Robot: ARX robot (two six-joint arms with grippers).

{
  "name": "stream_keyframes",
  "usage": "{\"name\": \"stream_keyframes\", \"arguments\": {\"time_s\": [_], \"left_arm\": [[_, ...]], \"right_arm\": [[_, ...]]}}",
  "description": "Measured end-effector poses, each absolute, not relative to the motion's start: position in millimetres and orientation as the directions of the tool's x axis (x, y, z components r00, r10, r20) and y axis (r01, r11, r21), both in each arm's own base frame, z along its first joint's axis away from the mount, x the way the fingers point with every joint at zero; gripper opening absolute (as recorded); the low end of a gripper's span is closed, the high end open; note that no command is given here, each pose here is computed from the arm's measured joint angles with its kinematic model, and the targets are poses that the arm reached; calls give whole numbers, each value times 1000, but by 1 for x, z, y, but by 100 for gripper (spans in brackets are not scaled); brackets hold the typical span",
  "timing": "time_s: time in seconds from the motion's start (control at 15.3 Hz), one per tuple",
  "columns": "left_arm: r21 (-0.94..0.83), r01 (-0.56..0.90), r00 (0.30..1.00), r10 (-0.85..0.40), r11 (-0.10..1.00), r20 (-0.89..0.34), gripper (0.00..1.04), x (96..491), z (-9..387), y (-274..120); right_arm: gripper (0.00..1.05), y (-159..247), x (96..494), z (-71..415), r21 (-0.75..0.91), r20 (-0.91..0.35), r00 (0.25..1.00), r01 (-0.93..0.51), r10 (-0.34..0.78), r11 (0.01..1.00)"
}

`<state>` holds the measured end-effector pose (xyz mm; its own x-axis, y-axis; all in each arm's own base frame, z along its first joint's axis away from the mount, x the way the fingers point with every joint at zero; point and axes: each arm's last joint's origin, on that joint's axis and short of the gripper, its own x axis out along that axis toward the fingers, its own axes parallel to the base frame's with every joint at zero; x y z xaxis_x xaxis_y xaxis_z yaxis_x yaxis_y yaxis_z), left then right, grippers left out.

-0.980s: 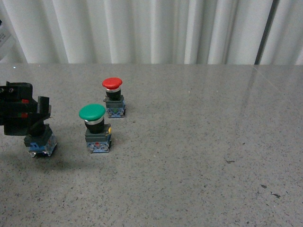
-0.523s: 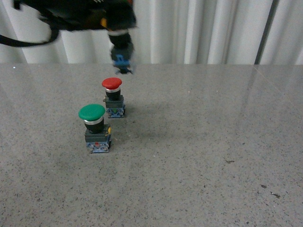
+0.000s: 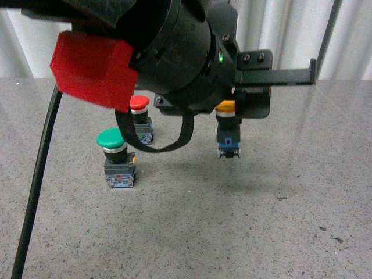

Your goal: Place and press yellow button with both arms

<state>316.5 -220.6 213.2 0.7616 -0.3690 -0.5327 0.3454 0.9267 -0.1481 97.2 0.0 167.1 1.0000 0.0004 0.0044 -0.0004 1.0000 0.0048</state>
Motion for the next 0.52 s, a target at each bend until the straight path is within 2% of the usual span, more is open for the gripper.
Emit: {"name": "stream_keyframes", "arguments": {"time_s": [0.46, 0.52], "left_arm": [[-145, 309, 747, -334, 940, -575, 35, 318, 188, -218], [-144, 310, 741, -334, 940, -582, 44, 318, 185, -218]], "right_arm": [[98, 0, 97, 167, 5, 4, 1000, 0, 0, 1000], [98, 0, 97, 167, 5, 4, 1000, 0, 0, 1000]]}}
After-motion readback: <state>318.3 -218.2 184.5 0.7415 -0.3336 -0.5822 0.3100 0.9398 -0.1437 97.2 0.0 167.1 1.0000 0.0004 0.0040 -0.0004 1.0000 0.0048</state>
